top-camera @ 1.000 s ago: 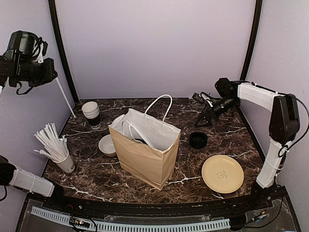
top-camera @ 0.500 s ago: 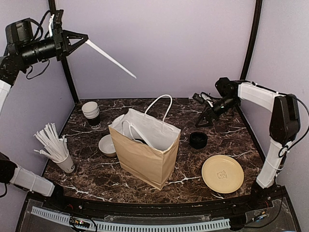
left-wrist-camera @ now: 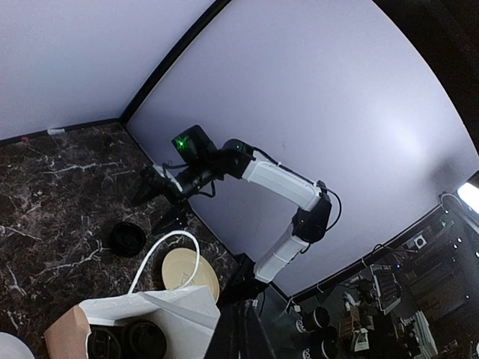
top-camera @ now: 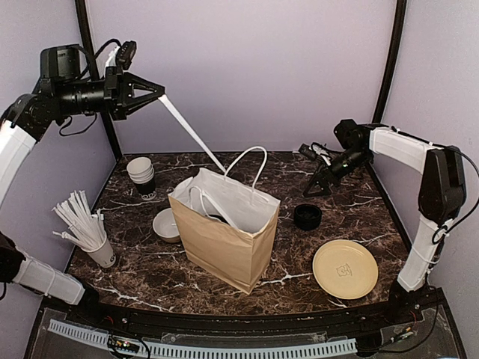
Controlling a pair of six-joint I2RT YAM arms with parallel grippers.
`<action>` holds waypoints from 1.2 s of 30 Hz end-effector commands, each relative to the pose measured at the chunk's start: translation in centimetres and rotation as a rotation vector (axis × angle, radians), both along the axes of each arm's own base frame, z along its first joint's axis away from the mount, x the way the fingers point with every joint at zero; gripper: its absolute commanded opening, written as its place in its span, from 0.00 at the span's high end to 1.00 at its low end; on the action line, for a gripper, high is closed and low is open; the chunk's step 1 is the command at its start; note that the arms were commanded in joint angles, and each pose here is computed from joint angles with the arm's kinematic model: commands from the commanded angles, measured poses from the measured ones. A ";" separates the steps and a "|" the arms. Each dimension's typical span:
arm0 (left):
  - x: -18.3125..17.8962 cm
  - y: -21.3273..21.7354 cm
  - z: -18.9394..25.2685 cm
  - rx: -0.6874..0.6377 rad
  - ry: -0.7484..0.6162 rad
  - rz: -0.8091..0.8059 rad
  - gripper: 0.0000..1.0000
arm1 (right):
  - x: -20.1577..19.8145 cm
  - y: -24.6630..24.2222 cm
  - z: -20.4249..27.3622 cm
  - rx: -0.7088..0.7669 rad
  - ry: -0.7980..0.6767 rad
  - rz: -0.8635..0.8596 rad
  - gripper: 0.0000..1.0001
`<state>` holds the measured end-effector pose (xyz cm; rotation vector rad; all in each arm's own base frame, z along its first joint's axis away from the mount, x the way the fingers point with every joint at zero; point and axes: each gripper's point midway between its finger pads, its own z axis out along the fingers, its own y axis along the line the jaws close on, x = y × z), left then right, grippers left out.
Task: Pack the takeout coffee
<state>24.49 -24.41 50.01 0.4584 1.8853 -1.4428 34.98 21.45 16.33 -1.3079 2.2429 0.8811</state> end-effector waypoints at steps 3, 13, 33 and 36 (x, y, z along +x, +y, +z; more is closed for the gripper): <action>-1.4 -3.8 -4.2 0.004 0.105 -0.168 1.00 | -0.5 0.0 1.2 0.003 -0.025 0.004 0.01; -2.5 -10.1 -12.3 0.049 0.290 -0.357 1.00 | -0.8 -0.5 1.4 -0.028 -0.037 -0.001 0.01; 7.9 -3.4 -14.0 0.596 0.029 0.112 0.01 | 4.1 -5.5 8.6 -0.102 -0.356 -0.311 0.01; 10.6 -1.1 -13.7 0.665 -0.054 0.235 0.01 | 5.5 -7.9 11.1 -0.062 -0.418 -0.456 0.01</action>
